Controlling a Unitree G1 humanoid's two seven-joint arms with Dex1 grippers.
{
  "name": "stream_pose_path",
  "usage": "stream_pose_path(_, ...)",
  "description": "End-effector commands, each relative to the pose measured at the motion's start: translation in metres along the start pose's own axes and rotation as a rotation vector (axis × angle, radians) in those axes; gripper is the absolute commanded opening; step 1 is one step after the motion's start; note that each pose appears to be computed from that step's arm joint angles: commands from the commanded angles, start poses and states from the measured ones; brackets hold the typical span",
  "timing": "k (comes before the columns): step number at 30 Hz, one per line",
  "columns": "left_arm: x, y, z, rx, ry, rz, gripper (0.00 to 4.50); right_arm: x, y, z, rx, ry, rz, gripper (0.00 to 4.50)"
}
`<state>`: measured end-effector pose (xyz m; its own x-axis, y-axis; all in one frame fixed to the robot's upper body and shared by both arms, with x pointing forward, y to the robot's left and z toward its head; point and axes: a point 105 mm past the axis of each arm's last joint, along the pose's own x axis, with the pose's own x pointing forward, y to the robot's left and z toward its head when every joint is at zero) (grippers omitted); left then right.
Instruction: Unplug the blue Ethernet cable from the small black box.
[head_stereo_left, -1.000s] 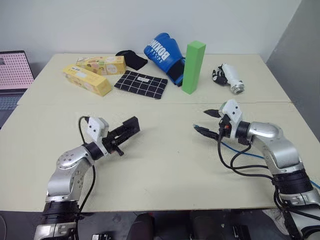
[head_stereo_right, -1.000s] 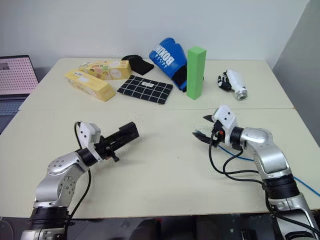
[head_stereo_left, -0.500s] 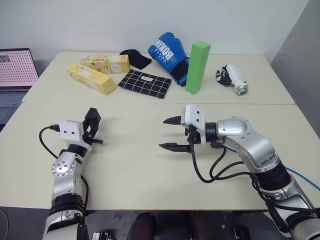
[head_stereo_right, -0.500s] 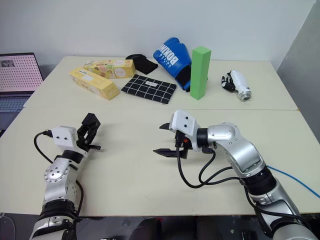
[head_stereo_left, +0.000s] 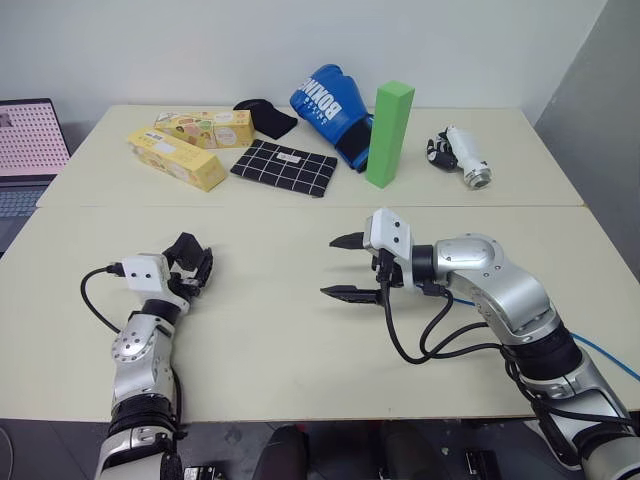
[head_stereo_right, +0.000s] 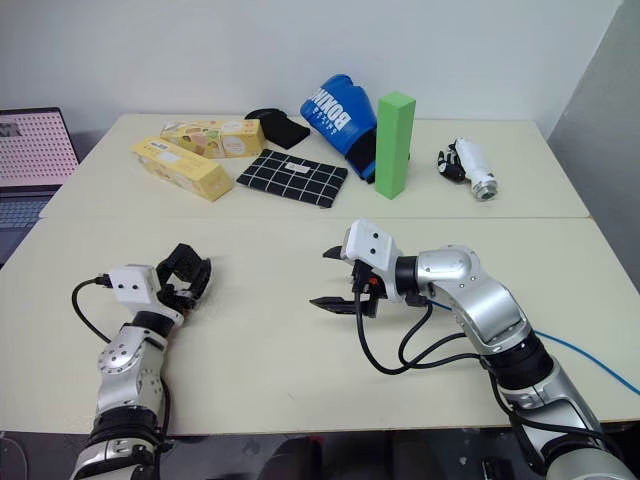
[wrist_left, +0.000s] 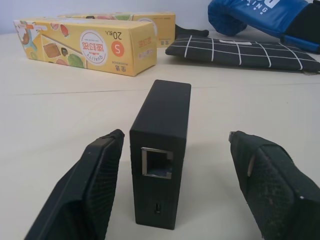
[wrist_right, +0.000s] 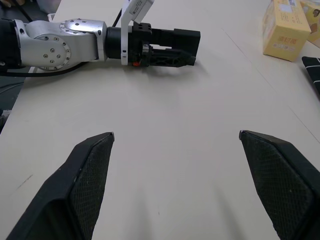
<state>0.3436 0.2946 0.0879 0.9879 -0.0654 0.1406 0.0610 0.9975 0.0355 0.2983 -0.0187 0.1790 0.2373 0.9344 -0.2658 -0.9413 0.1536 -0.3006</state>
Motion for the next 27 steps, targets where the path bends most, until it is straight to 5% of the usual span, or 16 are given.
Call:
stream_pose_path(1,-0.013,0.005,0.013,-0.004,0.000,-0.009,3.65,-0.003,0.000,0.014,-0.044,-0.036,-0.018,4.24)
stream_pose_path(11,-0.063,0.000,0.032,0.092,0.251,-0.142,3.65,-0.040,-0.011,-0.009,0.045,0.014,-0.149,4.24)
stream_pose_path(21,-0.078,-0.001,0.081,0.295,0.326,-0.412,3.65,-0.129,-0.016,-0.035,0.072,0.242,-0.173,4.24)
stream_pose_path(27,-0.075,0.009,0.101,0.347,0.356,-0.488,3.65,-0.153,-0.021,-0.039,0.068,0.300,-0.207,4.24)
